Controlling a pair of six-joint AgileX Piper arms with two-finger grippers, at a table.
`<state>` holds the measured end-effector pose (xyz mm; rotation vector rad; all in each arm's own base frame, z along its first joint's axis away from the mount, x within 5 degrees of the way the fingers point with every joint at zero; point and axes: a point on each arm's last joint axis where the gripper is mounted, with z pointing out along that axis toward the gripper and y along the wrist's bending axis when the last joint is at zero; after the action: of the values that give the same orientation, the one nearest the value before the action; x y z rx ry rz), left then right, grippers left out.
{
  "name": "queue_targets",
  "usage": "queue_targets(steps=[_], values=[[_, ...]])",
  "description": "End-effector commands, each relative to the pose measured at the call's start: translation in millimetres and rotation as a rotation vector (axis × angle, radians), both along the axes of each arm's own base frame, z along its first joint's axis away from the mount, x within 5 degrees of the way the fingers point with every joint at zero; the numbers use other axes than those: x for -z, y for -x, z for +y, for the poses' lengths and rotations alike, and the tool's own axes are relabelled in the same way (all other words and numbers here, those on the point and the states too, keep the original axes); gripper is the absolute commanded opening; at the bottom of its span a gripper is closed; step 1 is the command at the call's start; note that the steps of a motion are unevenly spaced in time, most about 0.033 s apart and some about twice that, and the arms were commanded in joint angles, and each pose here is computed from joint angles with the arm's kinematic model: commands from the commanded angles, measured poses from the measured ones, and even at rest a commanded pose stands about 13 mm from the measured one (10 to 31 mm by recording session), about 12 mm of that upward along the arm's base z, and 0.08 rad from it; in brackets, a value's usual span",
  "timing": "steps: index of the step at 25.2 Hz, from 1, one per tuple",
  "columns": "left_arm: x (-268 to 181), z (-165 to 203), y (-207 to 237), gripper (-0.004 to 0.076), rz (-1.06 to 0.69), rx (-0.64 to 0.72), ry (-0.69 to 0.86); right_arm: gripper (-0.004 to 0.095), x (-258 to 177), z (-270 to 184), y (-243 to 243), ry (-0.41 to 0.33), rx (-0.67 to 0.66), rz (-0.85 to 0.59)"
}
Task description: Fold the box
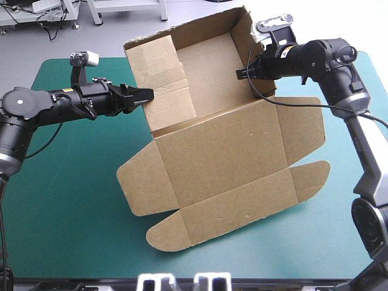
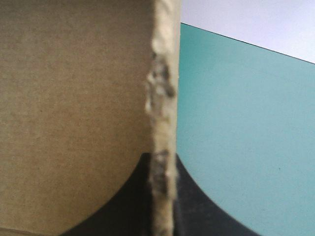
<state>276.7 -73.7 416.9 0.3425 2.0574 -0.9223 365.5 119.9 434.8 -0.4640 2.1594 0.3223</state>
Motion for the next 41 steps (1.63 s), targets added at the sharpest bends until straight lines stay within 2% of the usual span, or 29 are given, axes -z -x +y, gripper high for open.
queue_targets(steps=[1,7,11,17,20,23,26,28,29,30,31,34,36,39,41], values=[[-26,-3,6,0.0426,-0.079,-0.125,-0.052,-0.0024,-28,6,11,-0.088,0.004,-0.12],[-12,-15,-1,0.0426,-0.053,-0.224,-0.265,-0.0023,-22,19,8,-0.098,-0.012,-0.117],[6,-22,-13,0.0426,0.021,-0.288,-0.34,-0.0024,-21,25,9,-0.121,-0.026,-0.11],[16,-31,-35,0.0426,0.074,-0.367,-0.185,-0.0024,-22,25,10,-0.161,-0.002,-0.089],[19,-34,-42,0.0426,0.076,-0.382,-0.127,-0.0024,-21,23,9,-0.136,0.005,-0.084],[28,-39,-51,0.0412,0.119,-0.379,-0.088,-0.0024,-4,24,5,-0.066,-0.001,0.003],[32,-42,-55,0.0352,0.142,-0.379,-0.055,-0.0024,10,28,0,-0.037,-0.019,0.077],[34,-46,-57,0.0198,0.143,-0.372,-0.04,-0.0024,22,29,-4,-0.008,-0.029,0.13],[33,-48,-57,0.0095,0.111,-0.346,-0.071,-0.0024,27,30,-6,0.012,-0.036,0.145],[33,-50,-56,0.0027,0.082,-0.321,-0.102,-0.0024,28,30,-6,0.016,-0.039,0.151],[35,-52,-58,-0.0009,0.073,-0.311,-0.115,-0.0024,29,30,-4,0.03,-0.048,0.167],[37,-53,-60,-0.001,0.082,-0.307,-0.12,-0.0024,37,28,-1,0.082,-0.062,0.242],[39,-60,-65,-0.001,0.119,-0.246,-0.17,-0.0024,50,26,-1,0.136,-0.062,0.33],[39,-71,-70,-0.001,0.159,-0.158,-0.236,-0.0024,60,28,-2,0.148,-0.072,0.403],[38,-80,-76,-0.001,0.173,-0.12,-0.272,-0.0024,64,31,-3,0.12,-0.084,0.432]])
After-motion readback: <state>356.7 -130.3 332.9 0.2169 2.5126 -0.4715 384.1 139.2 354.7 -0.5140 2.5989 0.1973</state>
